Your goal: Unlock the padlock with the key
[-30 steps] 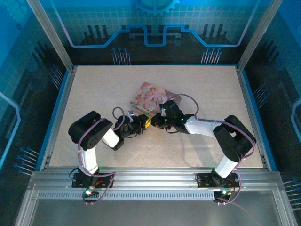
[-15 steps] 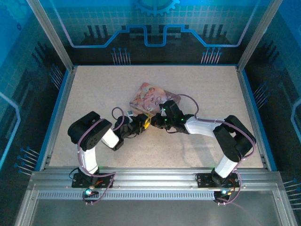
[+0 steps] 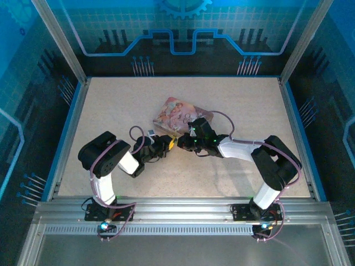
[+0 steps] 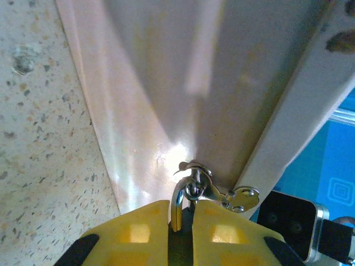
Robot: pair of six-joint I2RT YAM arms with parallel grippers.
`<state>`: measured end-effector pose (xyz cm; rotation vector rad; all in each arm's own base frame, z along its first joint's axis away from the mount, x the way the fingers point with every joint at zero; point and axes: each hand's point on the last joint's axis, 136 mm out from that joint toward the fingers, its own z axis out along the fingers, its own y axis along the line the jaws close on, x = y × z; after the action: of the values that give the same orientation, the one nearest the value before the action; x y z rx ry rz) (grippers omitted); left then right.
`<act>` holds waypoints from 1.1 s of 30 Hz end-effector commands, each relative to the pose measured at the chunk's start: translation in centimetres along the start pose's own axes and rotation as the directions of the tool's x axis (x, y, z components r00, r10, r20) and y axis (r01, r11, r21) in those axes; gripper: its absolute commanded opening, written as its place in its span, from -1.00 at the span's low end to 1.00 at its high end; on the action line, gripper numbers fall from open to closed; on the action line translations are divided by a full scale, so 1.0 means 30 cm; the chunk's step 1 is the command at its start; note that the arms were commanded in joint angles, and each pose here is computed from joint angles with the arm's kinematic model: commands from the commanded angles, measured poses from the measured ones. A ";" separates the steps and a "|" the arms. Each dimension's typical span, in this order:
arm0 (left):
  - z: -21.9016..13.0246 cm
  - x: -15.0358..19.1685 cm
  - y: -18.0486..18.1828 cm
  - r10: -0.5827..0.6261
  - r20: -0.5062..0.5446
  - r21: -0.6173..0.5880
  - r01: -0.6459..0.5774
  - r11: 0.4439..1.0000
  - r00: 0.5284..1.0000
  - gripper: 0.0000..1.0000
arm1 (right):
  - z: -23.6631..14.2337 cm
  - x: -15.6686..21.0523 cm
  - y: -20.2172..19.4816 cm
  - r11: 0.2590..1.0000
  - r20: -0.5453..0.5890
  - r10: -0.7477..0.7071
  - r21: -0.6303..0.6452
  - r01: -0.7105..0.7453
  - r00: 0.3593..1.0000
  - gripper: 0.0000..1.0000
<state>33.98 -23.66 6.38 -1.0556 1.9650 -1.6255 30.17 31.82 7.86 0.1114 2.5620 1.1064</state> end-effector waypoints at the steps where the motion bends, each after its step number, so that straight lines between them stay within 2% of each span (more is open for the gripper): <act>1: -0.009 0.005 -0.073 0.035 0.002 0.068 -0.035 0.997 0.999 -0.82 | -0.010 0.027 0.019 0.999 -0.026 -0.040 -0.020 0.039 0.999 -0.63; 5: -0.012 0.010 -0.089 0.057 0.000 0.064 -0.057 0.996 0.998 -0.86 | -0.059 0.031 -0.018 0.993 -0.015 -0.107 0.046 0.107 0.994 -0.36; 8: -0.017 0.014 -0.105 0.091 -0.001 0.043 -0.091 0.995 0.996 -0.86 | -0.127 0.019 -0.047 0.970 0.015 -0.213 0.126 0.209 0.977 -0.20; 10: -0.020 0.019 -0.113 0.099 -0.005 0.027 -0.099 0.995 0.995 -0.86 | -0.180 0.004 -0.050 0.935 0.046 -0.322 0.170 0.310 0.945 -0.11; 12: -0.023 0.020 -0.122 0.100 -0.005 0.021 -0.100 0.995 0.995 -0.86 | -0.227 -0.012 -0.022 0.881 0.082 -0.455 0.189 0.435 0.887 -0.03; 14: -0.023 0.023 -0.128 0.093 -0.010 0.018 -0.093 0.996 0.996 -0.88 | -0.265 -0.021 0.024 0.789 0.109 -0.606 0.207 0.578 0.788 0.04; 16: -0.022 0.027 -0.135 0.083 -0.016 0.019 -0.083 0.996 0.996 -0.90 | -0.296 -0.018 0.079 0.634 0.110 -0.770 0.242 0.734 0.629 0.10; 18: -0.024 0.027 -0.140 0.079 -0.016 0.021 -0.078 0.997 0.997 -0.91 | -0.309 -0.009 0.119 0.439 0.092 -0.897 0.300 0.847 0.432 0.13; 21: -0.026 0.026 -0.144 0.082 -0.013 0.015 -0.081 0.997 0.997 -0.91 | -0.293 0.027 0.149 0.082 0.038 -0.997 0.363 0.928 0.073 0.21; 22: -0.025 0.026 -0.148 0.081 -0.013 0.015 -0.081 0.997 0.997 -0.91 | -0.282 0.042 0.153 -0.017 0.019 -0.999 0.366 0.930 -0.026 0.23; 23: -0.026 0.028 -0.146 0.080 -0.014 0.013 -0.080 0.997 0.997 -0.91 | -0.269 0.055 0.151 -0.085 0.002 -0.996 0.359 0.929 -0.092 0.24; 25: -0.026 0.029 -0.153 0.077 -0.015 0.016 -0.076 0.997 0.997 -0.91 | -0.242 0.057 0.139 -0.179 -0.044 -0.984 0.362 0.915 -0.175 0.26; 27: -0.026 0.031 -0.157 0.076 -0.019 0.013 -0.076 0.997 0.997 -0.91 | -0.215 0.055 0.120 -0.232 -0.089 -0.973 0.351 0.907 -0.214 0.28; 33: -0.028 0.033 -0.157 0.061 -0.021 0.001 -0.061 0.998 0.998 -0.93 | -0.140 0.052 0.106 -0.324 -0.141 -0.946 0.342 0.882 -0.292 0.30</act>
<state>33.38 -23.36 8.02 -1.0535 2.0568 -1.5317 26.12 30.08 10.81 -1.5111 1.5735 -0.0703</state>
